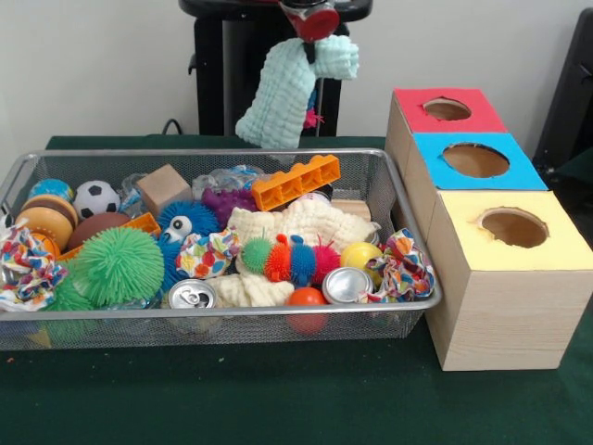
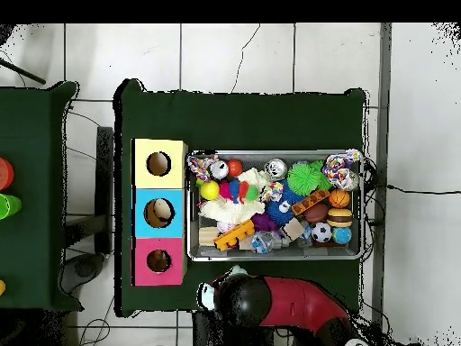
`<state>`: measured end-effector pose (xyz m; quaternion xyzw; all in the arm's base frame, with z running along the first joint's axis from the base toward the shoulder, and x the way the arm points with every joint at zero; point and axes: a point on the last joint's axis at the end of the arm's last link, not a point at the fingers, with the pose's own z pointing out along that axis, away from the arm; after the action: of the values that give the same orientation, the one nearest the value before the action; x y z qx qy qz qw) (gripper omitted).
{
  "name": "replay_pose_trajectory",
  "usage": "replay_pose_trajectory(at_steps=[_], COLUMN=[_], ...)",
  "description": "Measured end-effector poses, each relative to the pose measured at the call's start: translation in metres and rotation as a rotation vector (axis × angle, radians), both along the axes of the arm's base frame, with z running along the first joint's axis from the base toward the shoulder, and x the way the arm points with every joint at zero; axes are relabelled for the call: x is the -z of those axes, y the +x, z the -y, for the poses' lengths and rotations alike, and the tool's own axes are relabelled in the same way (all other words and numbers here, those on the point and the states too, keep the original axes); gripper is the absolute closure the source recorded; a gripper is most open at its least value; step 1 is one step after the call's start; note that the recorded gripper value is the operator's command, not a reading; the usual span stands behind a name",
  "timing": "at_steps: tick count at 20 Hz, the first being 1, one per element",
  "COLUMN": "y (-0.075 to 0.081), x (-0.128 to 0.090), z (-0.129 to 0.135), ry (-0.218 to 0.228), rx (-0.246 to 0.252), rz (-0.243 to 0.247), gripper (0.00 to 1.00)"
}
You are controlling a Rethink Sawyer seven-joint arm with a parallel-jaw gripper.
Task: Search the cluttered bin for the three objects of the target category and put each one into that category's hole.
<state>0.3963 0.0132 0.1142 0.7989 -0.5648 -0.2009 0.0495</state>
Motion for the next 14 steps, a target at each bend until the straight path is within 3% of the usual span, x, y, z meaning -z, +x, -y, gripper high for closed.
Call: replay_pose_trajectory(at_steps=[6,14], y=[0.006,0.014], x=[-0.009,-0.018], z=[0.012,0.006], ry=[-0.003,0.015], rx=[0.033,0.029], rz=[0.006,-0.025], gripper=[1.0,1.0])
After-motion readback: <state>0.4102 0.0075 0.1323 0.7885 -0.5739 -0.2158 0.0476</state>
